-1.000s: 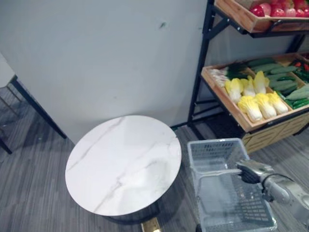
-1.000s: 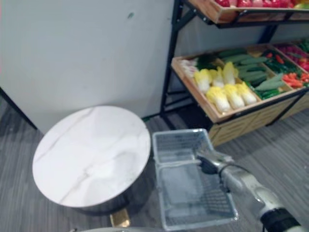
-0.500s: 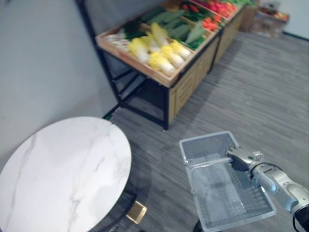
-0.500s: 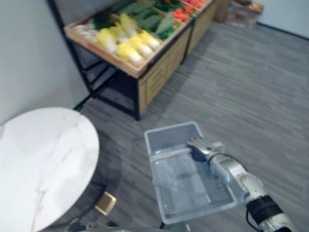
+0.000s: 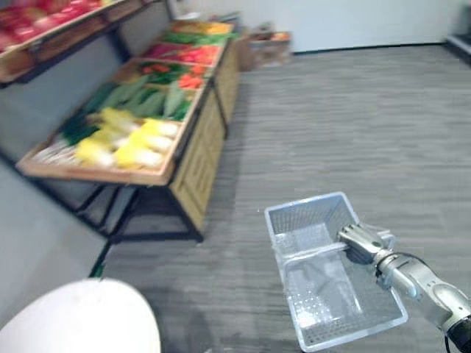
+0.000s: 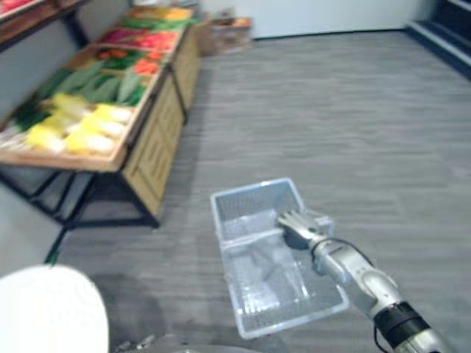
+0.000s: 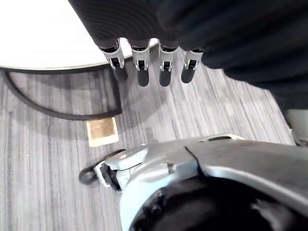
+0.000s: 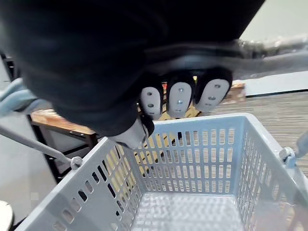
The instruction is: Pick vegetable in the basket
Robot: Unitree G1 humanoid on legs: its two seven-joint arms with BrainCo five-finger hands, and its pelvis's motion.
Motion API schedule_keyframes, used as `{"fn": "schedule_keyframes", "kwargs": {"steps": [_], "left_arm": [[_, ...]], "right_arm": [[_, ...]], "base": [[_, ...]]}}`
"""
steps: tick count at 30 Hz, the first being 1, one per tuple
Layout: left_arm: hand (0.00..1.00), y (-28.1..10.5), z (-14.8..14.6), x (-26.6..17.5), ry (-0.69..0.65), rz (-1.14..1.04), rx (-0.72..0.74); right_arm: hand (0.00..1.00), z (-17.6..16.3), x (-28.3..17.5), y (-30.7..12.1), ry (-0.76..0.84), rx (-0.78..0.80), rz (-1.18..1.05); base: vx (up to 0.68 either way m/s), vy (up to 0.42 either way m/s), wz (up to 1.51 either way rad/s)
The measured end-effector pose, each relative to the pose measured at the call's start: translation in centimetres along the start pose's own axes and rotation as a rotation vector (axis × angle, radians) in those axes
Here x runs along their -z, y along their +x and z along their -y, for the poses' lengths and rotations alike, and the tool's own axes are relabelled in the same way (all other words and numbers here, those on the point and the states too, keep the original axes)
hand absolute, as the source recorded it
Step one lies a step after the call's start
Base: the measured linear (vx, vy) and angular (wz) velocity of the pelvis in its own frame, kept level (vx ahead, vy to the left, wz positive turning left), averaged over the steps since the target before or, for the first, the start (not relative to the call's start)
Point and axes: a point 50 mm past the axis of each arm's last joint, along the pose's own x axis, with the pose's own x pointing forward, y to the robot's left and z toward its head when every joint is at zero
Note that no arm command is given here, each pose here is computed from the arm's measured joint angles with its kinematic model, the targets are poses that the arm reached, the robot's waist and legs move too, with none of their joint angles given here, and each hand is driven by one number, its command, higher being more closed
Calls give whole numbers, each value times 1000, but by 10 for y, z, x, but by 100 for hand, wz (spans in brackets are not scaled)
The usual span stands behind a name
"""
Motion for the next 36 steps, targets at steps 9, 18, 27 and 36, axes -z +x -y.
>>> {"fn": "schedule_keyframes", "kwargs": {"steps": [9,18,27,36], "left_arm": [[0,2,3,-13,19,44,14],[0,3,-2,-19,209,94,17],[0,7,-11,-34,236,112,-5],[0,5,-1,-23,159,75,-2]], "right_arm": [[100,0,15,-5,-60,-48,-29],[100,0,14,-2,8,13,-70],[100,-10,12,-2,113,59,-121],[100,-18,34,-24,153,67,-288]], "base": [[73,234,-56],[93,88,4],[241,29,23],[586,-305,51]]}}
